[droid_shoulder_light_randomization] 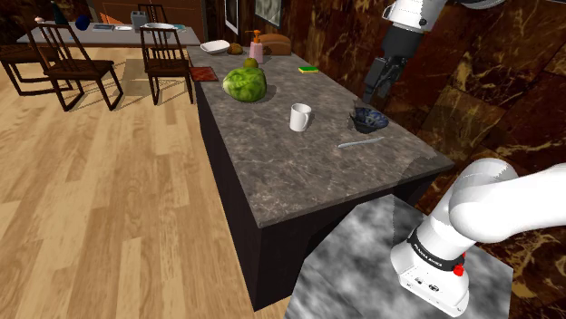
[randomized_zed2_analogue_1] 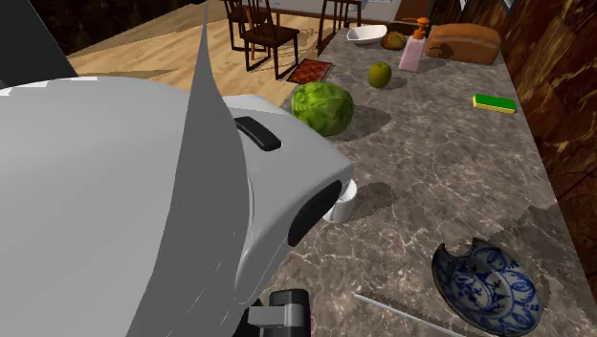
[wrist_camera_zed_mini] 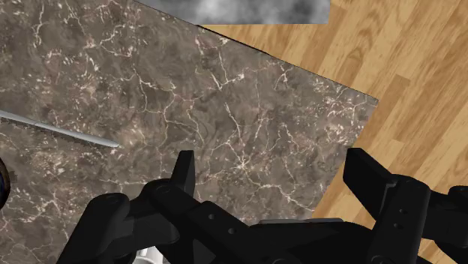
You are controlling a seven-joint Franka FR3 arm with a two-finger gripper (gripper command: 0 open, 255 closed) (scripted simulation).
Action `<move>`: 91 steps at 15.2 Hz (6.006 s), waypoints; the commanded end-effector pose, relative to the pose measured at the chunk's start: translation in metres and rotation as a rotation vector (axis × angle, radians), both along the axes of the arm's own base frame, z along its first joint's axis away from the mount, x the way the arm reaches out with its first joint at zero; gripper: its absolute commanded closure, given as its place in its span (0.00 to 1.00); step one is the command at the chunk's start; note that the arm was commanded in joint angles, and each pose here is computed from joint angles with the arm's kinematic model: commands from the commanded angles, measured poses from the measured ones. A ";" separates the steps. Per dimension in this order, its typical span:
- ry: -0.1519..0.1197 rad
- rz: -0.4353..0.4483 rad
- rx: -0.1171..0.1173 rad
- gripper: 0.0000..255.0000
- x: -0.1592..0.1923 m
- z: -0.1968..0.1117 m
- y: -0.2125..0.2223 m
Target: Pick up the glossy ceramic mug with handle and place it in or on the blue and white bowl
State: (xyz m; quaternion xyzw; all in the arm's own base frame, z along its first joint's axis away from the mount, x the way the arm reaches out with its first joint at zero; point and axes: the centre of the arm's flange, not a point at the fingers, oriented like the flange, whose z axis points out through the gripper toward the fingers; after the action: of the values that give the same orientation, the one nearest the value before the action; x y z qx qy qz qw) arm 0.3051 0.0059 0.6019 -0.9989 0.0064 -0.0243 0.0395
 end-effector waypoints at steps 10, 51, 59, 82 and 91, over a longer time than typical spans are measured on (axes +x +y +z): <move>0.012 0.000 -0.005 0.00 0.092 -0.055 -0.054; 0.046 -0.001 -0.018 0.00 0.351 -0.255 -0.208; 0.046 -0.001 -0.018 1.00 0.351 -0.255 -0.208; 0.046 -0.001 -0.018 1.00 0.351 -0.144 -0.208; 0.046 -0.001 -0.018 1.00 0.342 -0.102 -0.218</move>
State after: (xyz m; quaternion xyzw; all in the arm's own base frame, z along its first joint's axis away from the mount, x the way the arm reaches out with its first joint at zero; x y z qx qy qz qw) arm 0.6519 -0.2070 0.4959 -0.9995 0.0076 -0.0016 0.0302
